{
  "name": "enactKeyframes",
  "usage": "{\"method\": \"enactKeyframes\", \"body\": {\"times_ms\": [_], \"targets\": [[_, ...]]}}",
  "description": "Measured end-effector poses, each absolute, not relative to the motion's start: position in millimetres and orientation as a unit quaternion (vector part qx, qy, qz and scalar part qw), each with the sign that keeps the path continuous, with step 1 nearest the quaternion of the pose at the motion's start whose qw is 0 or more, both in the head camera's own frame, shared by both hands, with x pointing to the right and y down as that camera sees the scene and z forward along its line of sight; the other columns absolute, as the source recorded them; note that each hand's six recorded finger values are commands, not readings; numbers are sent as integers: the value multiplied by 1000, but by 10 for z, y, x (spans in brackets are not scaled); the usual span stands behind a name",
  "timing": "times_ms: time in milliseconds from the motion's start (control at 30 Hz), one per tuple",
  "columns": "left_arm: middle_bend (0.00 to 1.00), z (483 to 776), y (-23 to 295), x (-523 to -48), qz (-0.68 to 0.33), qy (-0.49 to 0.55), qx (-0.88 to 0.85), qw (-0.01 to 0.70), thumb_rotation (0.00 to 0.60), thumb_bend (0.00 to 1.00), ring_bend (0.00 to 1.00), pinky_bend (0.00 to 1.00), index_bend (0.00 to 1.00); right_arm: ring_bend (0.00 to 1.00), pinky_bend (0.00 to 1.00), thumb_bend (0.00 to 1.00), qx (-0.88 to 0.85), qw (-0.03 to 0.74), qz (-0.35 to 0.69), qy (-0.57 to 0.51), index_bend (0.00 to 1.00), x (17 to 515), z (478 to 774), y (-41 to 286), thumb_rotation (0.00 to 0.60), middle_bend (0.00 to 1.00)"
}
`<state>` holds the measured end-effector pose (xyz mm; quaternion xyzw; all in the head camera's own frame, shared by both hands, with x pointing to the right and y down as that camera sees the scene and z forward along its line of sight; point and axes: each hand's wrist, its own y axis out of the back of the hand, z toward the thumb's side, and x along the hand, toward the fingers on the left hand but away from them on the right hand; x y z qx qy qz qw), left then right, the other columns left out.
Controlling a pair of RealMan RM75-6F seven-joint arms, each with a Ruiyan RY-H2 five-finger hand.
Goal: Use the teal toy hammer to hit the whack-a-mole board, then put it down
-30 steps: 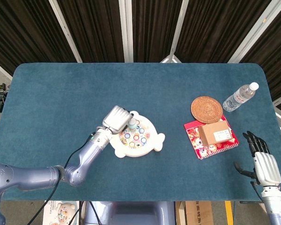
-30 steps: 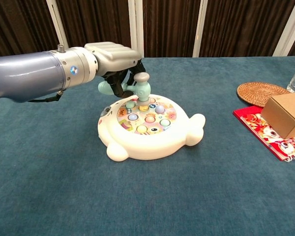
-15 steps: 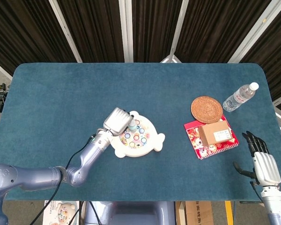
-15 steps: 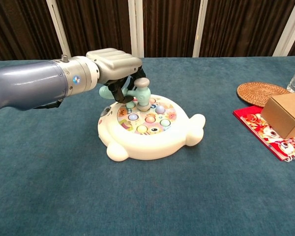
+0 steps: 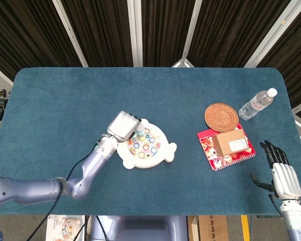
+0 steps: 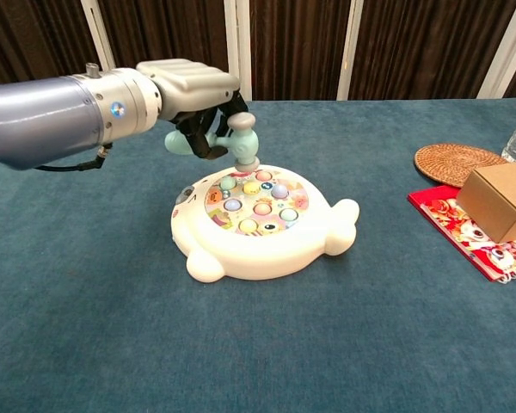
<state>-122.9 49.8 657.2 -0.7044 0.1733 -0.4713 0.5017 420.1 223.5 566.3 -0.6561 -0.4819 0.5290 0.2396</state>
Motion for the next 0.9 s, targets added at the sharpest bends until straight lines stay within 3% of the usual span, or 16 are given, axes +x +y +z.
{"method": "enactKeyframes", "body": {"times_ms": [233,533,900], "targets": [[596,6482,468,-1788,-499,204,-691,481,600,633,517,642,713,0,0,303,-655,246,530,-480,0,4200,5652,2243,600,0],[596,6680,719,-2540,-548,205,-679,444,600,633,517,641,713,0,0,303,-655,252,531,-474,0,4178,5661,2254,600,0],[593,6980,978,-2785,-556,197,-684,430,600,633,515,641,712,0,0,303,-654,255,536,-469,0,4166,5699,2256,600,0]]}}
